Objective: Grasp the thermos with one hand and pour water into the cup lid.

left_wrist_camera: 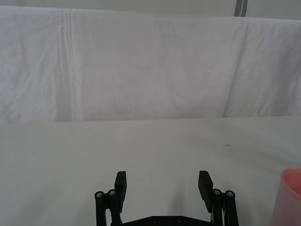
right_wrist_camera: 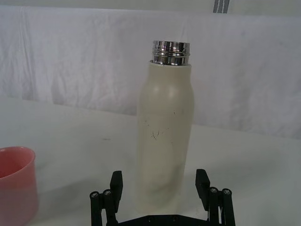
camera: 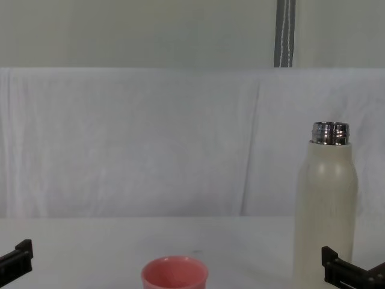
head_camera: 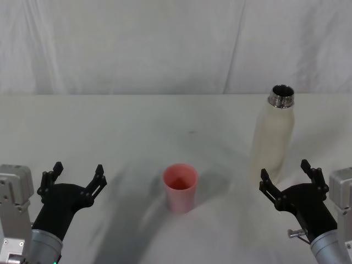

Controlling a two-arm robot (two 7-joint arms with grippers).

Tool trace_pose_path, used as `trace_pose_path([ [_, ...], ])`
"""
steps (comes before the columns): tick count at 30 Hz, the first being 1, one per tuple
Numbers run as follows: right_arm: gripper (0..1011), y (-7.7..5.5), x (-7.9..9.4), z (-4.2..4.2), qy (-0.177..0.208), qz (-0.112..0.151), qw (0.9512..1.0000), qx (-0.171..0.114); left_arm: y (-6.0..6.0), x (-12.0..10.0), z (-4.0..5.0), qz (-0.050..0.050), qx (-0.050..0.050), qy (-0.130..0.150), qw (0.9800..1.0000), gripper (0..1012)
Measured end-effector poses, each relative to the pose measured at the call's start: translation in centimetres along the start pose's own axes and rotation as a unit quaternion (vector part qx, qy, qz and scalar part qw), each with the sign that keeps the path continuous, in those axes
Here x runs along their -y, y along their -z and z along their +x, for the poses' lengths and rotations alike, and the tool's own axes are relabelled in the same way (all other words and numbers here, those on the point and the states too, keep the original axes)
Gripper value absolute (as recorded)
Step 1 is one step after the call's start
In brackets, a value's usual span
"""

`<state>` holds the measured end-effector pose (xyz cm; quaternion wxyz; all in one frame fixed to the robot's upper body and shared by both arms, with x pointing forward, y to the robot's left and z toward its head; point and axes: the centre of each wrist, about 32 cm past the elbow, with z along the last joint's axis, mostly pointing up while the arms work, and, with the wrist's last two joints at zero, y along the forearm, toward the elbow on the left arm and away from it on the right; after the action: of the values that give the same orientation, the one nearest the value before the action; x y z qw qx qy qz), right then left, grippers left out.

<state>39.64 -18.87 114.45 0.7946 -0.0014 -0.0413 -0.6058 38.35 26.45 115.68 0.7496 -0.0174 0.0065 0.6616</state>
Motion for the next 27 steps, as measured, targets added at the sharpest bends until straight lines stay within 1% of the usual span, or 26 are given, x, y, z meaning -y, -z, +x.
trace_pose_path([
  [27,1001,0.0,0.0,0.0,0.0,0.0,1.0,0.0,0.0,0.0,0.0,0.0,0.0,0.0,1.0,1001],
])
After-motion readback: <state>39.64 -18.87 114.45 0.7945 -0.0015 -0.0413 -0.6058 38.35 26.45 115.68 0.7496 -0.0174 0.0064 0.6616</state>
